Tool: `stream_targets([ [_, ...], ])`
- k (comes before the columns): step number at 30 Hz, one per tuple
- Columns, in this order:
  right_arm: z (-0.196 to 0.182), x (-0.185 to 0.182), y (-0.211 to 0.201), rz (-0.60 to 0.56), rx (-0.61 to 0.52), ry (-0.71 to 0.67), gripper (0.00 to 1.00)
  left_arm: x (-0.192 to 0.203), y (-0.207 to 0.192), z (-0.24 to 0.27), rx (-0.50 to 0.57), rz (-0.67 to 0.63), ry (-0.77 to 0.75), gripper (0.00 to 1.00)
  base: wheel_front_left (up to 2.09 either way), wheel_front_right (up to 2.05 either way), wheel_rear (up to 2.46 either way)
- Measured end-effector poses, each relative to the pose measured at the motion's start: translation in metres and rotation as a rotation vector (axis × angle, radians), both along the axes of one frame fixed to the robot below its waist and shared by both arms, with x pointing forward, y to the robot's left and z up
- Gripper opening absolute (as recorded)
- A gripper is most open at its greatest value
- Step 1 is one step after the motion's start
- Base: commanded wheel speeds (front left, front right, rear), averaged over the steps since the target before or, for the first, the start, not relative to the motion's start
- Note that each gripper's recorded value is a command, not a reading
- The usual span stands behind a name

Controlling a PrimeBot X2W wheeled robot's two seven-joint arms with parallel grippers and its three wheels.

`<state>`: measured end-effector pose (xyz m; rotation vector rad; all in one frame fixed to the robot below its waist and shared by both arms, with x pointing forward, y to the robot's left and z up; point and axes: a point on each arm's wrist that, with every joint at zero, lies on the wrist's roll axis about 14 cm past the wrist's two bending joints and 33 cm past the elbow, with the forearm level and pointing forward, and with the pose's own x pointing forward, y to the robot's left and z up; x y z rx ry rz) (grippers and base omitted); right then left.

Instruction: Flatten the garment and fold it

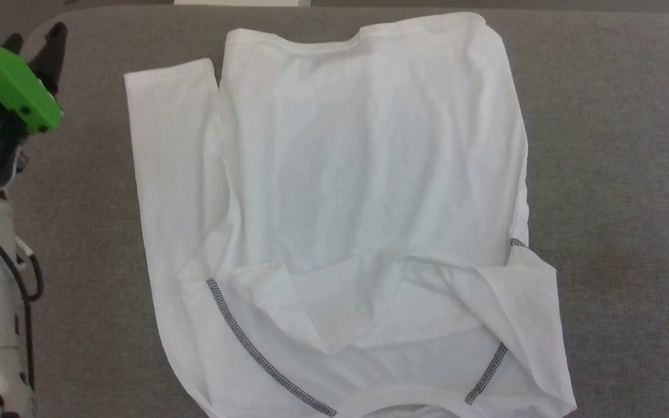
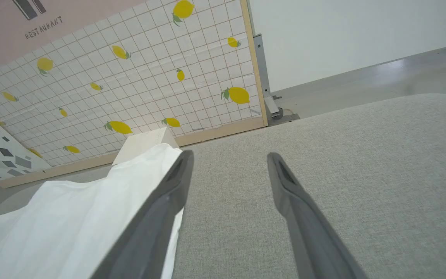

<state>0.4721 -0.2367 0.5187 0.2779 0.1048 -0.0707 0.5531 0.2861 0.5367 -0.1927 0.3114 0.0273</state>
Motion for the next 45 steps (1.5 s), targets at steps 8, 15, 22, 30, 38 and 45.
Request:
stream_targets([
  [8,-0.059,0.010,-0.023,-0.065,-0.010,0.129,1.00,0.030,-0.025,-0.088,0.009,-0.113,0.347,1.00,0.00,0.00,0.00],
  [15,-0.101,0.011,-0.031,-0.088,-0.019,0.216,1.00,0.027,-0.021,-0.159,0.042,-0.125,0.540,1.00,0.00,0.00,0.00],
  [22,-0.119,0.012,-0.032,-0.089,-0.020,0.253,1.00,0.030,-0.011,-0.178,0.072,-0.092,0.589,1.00,0.00,0.00,0.00],
  [30,-0.118,0.016,-0.025,-0.072,-0.015,0.246,1.00,0.029,-0.008,-0.171,0.009,-0.068,0.534,0.00,0.00,0.00,0.00],
  [38,-0.104,0.017,-0.018,-0.056,0.004,0.216,1.00,0.037,0.009,-0.129,-0.253,0.105,0.248,0.00,0.00,0.00,0.00],
  [45,-0.084,0.008,-0.014,-0.052,0.033,0.176,1.00,-0.009,0.077,-0.093,-0.343,0.352,0.026,0.00,0.00,0.00,0.00],
])
